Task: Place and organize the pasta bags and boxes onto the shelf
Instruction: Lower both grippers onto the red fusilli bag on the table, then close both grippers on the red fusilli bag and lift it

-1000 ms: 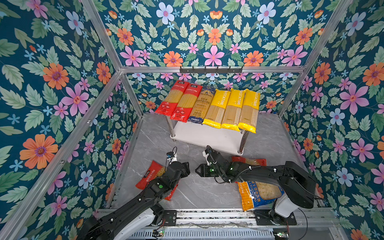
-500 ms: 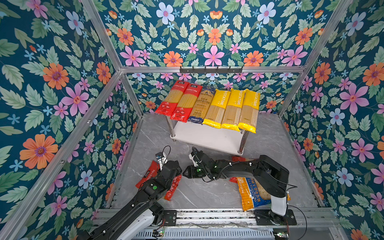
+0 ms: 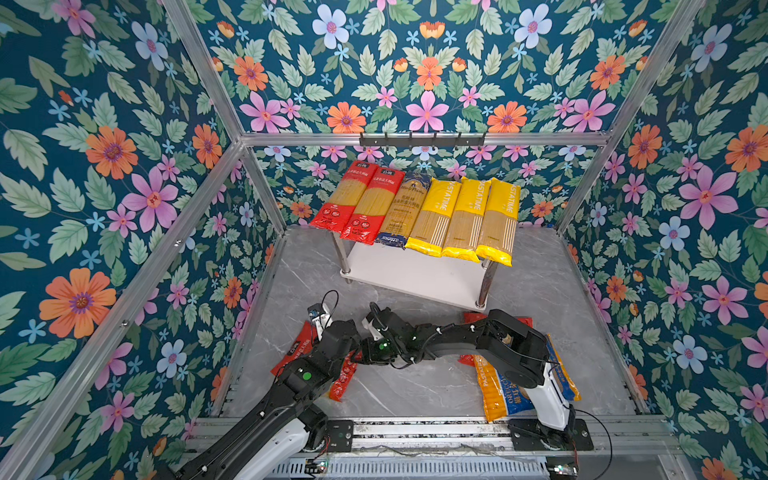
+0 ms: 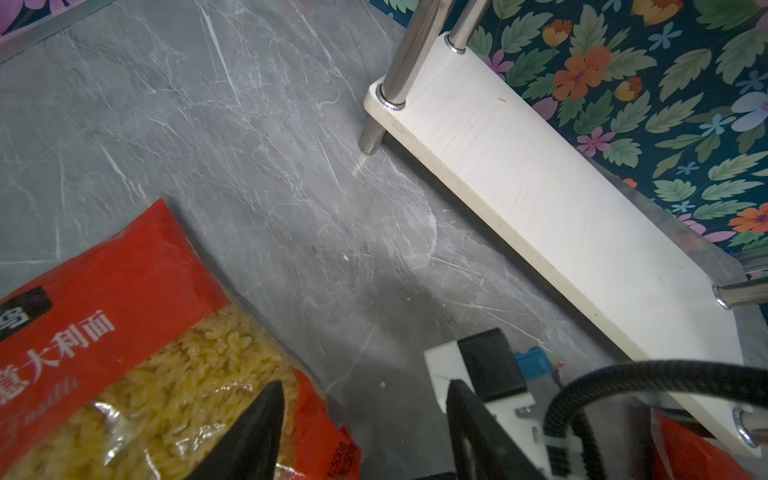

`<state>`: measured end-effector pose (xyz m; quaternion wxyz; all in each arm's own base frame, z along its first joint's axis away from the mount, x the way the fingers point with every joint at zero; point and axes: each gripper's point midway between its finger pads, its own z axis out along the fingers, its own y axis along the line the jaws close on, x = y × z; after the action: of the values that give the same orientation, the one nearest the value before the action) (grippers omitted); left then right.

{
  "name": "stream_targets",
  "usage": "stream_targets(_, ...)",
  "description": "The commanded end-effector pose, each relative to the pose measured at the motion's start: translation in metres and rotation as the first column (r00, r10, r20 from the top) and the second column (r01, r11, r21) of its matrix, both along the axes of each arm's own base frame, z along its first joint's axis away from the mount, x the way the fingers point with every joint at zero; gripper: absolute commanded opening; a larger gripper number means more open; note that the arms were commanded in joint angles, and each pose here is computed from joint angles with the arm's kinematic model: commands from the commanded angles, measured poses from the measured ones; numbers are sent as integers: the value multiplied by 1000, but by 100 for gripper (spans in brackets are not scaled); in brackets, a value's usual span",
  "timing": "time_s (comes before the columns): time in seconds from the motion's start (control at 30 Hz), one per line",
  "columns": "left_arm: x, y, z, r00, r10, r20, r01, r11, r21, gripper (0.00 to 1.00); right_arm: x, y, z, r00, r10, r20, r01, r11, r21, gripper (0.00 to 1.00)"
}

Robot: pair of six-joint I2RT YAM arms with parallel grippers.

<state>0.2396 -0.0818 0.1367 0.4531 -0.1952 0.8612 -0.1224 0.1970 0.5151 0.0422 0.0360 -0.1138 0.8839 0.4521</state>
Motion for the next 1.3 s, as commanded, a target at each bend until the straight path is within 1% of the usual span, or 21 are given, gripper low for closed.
stream_targets(0.0, -2, 3, -1, 1000, 15, -5, -15, 1000, 0, 65, 3, 13, 12, 1000, 0, -6, 1, 998, 66, 46)
stream_targets(0.07, -3, 2, -3, 1000, 11, -11, -11, 1000, -4, 65, 4, 16, 12, 1000, -2, -1, 2, 998, 69, 43)
stream_targets(0.13, -4, 1, -4, 1000, 8, -15, -8, 1000, -17, 65, 6, 19, 13, 1000, -3, 5, 3, 997, 75, 38)
stream_targets(0.2, -6, 1, -3, 1000, 4, -17, -4, 1000, -29, 65, 9, 21, 15, 1000, -7, 11, 6, 997, 81, 29)
stream_targets(0.27, -8, 2, -1, 1000, 3, -13, -4, 999, -37, 65, 11, 22, 20, 1000, -15, 22, 13, 995, 94, 17)
stream_targets(0.33, -9, 3, 1, 1000, 1, -10, -1, 999, -43, 65, 12, 20, 23, 999, -26, 31, 23, 995, 96, 9)
stream_targets(0.37, -10, 3, 3, 1000, 0, -8, -1, 999, -43, 65, 14, 18, 25, 999, -35, 37, 31, 995, 97, 7)
stream_targets(0.5, -8, -2, 8, 1000, -17, 5, 18, 998, -59, 65, 18, 2, 31, 996, -77, 41, 73, 992, 102, 3)
stream_targets(0.57, -4, -11, 10, 998, -55, 16, 56, 996, -71, 64, 24, -13, 32, 993, -114, 36, 110, 989, 102, 2)
stream_targets(0.63, 2, -23, 9, 995, -94, 21, 95, 992, -83, 65, 30, -36, 35, 986, -166, 30, 162, 981, 103, 1)
stream_targets(0.7, 6, -36, 5, 991, -134, 0, 133, 986, -100, 64, 35, -64, 34, 972, -233, 12, 230, 968, 101, 1)
stream_targets(0.77, 9, -51, -1, 982, -187, -28, 183, 976, -119, 64, 39, -99, 30, 946, -323, -3, 322, 943, 86, 0)
stream_targets(0.87, 8, -63, -5, 973, -227, -44, 220, 967, -128, 63, 38, -146, 21, 895, -445, 9, 445, 895, 30, 0)
stream_targets(0.93, 6, -65, -6, 972, -230, -45, 223, 966, -133, 64, 34, -165, 24, 871, -490, 34, 490, 872, -1, 2)
stream_targets(0.97, 6, -65, -7, 972, -230, -43, 222, 965, -138, 64, 29, -168, 25, 870, -492, 40, 493, 870, -13, 4)
stream_targets(1.03, 4, -63, -9, 974, -225, -42, 217, 966, -142, 64, 14, -159, 30, 889, -456, 51, 457, 889, -20, 10)
stream_targets(1.1, 2, -60, -13, 975, -218, -46, 209, 968, -140, 64, -4, -138, 34, 925, -378, 46, 380, 925, -30, 18)
stream_targets(1.17, -1, -56, -17, 977, -208, -56, 199, 970, -138, 64, -20, -116, 39, 957, -289, 13, 289, 957, -17, 28)
stream_targets(1.23, -4, -53, -20, 978, -198, -64, 188, 973, -135, 64, -27, -106, 46, 970, -244, -14, 244, 970, 6, 38)
stream_targets(1.27, -6, -50, -21, 979, -190, -68, 180, 974, -135, 64, -26, -108, 46, 971, -240, -7, 240, 971, -3, 42)
